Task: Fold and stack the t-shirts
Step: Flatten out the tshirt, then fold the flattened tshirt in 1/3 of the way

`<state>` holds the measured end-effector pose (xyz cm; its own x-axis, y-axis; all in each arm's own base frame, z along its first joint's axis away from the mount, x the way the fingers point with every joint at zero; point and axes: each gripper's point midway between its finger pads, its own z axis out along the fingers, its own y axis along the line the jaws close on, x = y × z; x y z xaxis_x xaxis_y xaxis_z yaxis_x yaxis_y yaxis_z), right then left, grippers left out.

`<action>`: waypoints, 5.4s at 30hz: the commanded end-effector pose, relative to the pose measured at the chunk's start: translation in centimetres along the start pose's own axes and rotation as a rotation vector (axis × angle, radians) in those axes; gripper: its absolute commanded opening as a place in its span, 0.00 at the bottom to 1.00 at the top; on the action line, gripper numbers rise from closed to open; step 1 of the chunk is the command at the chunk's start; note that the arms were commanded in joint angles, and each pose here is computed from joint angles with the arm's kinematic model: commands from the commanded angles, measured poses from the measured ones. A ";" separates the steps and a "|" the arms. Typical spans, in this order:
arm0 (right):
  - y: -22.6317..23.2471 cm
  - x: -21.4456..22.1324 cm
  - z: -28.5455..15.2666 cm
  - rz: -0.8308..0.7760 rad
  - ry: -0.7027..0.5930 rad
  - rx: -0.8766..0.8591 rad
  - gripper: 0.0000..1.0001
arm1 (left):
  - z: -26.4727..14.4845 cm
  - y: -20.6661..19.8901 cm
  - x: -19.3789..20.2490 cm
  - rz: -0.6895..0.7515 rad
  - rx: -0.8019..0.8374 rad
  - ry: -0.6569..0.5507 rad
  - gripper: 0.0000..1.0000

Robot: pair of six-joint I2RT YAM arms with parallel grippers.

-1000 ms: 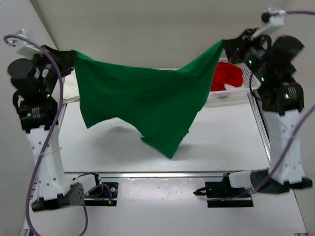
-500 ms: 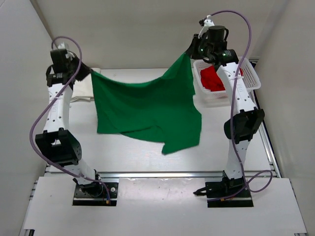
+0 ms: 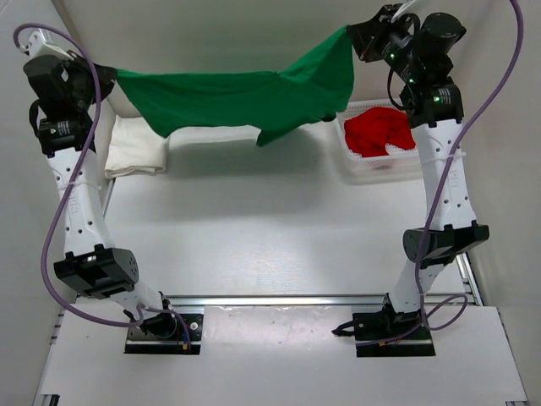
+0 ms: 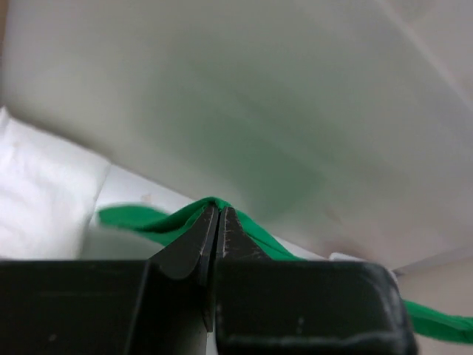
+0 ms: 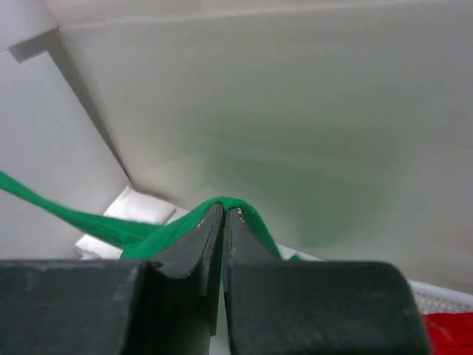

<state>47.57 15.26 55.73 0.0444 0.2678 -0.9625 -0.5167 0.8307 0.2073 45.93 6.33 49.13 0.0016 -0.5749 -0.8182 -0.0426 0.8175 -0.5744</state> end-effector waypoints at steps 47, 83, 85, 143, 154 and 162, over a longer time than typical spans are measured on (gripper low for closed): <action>-3.7 41.3 -26.8 0.433 0.865 0.369 0.00 | -14.9 19.6 36.8 -0.241 -0.350 0.578 0.00; -14.4 42.1 -8.1 0.311 0.780 0.430 0.00 | -5.7 23.4 37.3 -0.317 -0.481 0.544 0.04; -14.8 42.4 -7.4 0.309 0.782 0.426 0.00 | -5.5 23.2 36.9 -0.297 -0.476 0.529 0.09; -9.7 47.9 -28.0 0.754 0.653 0.630 0.00 | -15.2 24.5 40.5 -0.336 -0.529 0.575 0.00; -6.9 44.4 -33.9 0.669 0.599 0.687 0.07 | -23.0 24.9 40.3 -0.241 -0.585 0.565 0.32; -7.2 39.6 -32.1 0.448 0.602 0.622 0.52 | -19.3 21.6 34.5 -0.110 -0.476 0.483 0.99</action>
<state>24.35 4.83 7.42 -0.6015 0.5607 -0.5690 0.2467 0.8079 0.5352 24.47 3.07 6.13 -0.4151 -0.7518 -0.5123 -0.5575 0.6552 -0.5098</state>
